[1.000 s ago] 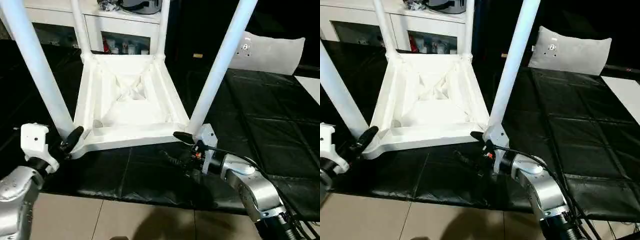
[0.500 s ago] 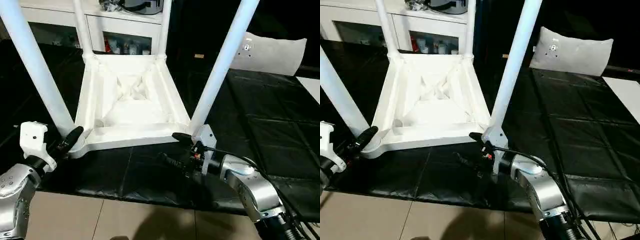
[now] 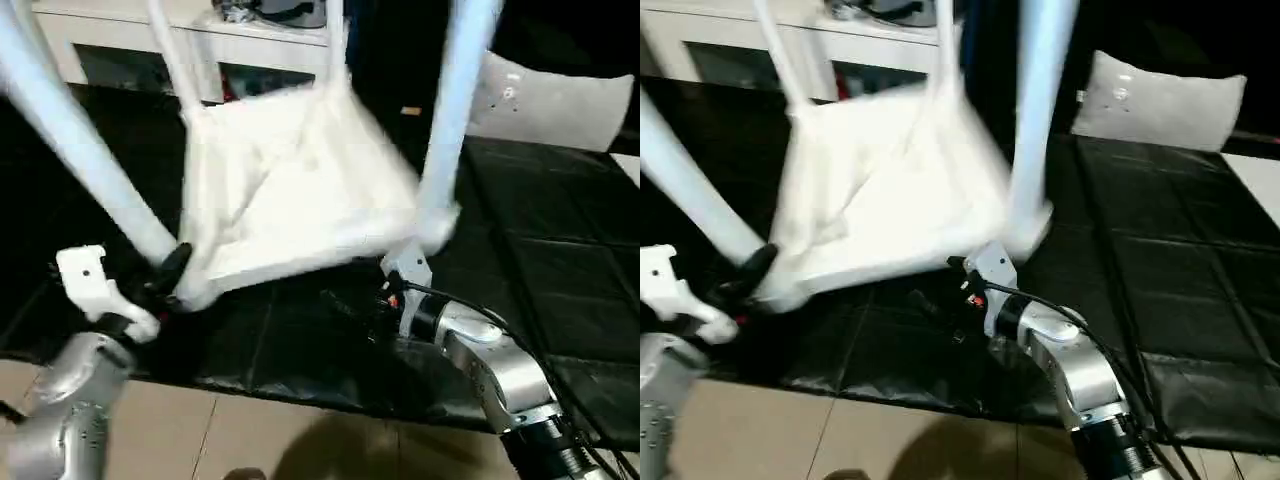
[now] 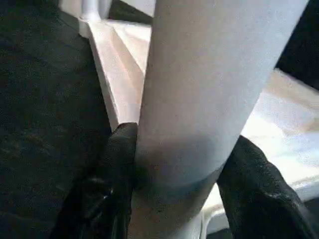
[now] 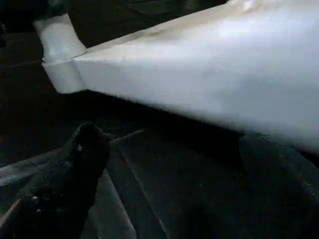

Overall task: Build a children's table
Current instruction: Flip table

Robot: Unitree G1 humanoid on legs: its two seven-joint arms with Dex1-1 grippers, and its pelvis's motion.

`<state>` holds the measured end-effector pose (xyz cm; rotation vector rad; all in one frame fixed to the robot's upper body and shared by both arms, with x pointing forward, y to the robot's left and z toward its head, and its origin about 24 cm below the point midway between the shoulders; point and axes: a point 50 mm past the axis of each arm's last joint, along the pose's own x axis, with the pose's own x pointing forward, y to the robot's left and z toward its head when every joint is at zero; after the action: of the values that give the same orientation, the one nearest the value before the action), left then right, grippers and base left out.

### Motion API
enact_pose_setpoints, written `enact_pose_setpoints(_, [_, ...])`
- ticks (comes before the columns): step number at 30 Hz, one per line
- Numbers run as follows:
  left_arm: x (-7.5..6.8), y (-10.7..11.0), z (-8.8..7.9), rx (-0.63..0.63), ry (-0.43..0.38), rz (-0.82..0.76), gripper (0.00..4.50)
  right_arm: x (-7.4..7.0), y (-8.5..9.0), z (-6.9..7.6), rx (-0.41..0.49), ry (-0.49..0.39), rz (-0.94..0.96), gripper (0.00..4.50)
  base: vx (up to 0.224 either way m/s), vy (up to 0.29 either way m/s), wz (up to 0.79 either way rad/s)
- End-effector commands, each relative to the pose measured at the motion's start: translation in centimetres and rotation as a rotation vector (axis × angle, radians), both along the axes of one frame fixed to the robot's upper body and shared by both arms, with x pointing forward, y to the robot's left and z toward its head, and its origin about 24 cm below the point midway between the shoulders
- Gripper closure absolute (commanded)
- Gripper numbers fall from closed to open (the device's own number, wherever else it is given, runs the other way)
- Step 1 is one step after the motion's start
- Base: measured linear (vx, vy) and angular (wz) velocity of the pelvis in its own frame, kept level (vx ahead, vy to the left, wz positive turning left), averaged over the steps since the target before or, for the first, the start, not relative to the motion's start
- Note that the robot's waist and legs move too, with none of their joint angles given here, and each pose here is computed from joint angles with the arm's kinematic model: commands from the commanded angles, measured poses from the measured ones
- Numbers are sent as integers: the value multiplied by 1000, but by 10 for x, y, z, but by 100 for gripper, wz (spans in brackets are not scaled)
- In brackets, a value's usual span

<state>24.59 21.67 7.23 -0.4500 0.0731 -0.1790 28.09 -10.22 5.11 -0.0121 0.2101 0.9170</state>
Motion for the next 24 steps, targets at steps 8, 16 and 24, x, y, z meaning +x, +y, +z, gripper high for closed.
enact_pose_setpoints(8, [-2, -30, -4, -105, 85, -156, 247, 14, -8, 9, 166, 53, -137, 0, 0, 0, 0])
enact_pose_setpoints(16, [1, -33, 0, -93, 97, -168, 247, 19, -4, 20, 413, 117, -180, 0, 0, 0, 0])
enact_pose_setpoints(24, [3, -40, 1, -64, 98, -206, 247, 37, -3, 20, 522, 188, -298, 0, 0, 0, 0])
